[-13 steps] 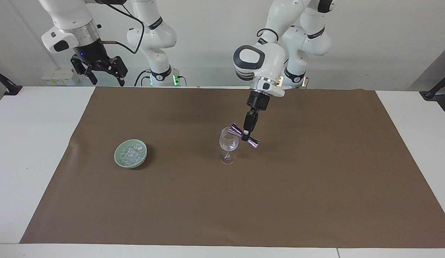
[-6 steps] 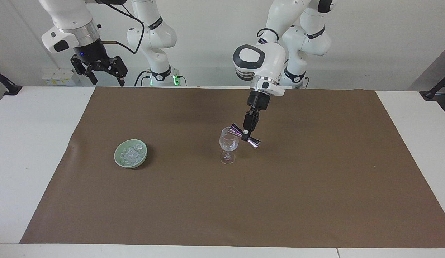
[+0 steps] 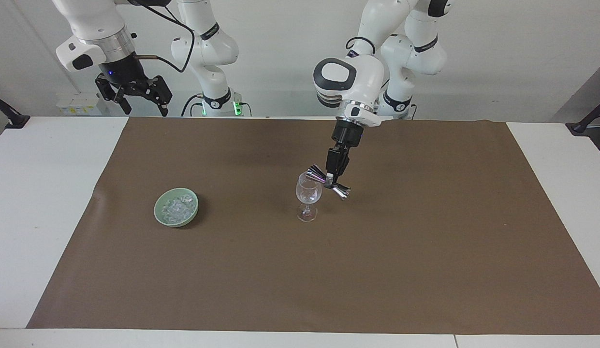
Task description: Pour wine and add ice with both arms
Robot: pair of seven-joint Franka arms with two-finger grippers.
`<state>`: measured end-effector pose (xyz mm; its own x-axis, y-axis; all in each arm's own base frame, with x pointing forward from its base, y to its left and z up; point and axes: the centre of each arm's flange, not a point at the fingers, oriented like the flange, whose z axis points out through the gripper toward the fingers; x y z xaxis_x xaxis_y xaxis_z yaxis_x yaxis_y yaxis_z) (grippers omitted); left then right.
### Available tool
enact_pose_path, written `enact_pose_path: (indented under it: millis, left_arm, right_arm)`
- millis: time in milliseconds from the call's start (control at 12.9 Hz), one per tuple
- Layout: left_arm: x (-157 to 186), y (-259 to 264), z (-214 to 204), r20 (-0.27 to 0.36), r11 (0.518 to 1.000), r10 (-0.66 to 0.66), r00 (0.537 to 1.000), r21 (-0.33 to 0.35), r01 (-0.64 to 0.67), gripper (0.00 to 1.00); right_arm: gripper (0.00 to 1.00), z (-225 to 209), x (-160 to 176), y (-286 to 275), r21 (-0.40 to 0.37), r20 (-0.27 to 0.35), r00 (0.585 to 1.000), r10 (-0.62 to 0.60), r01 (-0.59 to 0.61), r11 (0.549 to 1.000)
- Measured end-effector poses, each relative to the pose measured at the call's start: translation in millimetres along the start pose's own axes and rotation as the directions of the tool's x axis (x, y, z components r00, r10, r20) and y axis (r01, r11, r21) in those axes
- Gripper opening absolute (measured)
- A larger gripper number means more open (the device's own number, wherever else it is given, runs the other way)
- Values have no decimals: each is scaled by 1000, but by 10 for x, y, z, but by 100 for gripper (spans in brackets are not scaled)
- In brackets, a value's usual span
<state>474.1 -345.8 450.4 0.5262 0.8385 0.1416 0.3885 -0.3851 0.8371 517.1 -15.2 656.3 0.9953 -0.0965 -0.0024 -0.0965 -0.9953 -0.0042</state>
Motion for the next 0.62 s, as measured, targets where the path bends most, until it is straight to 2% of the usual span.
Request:
enact_pose_path:
  millis: [618]
  left_arm:
    - [4,86,-81,-1,997,69,998,-20,-69,22]
  right_arm:
    - [100,58,34,14,-1,9,1000,3,-3,1000]
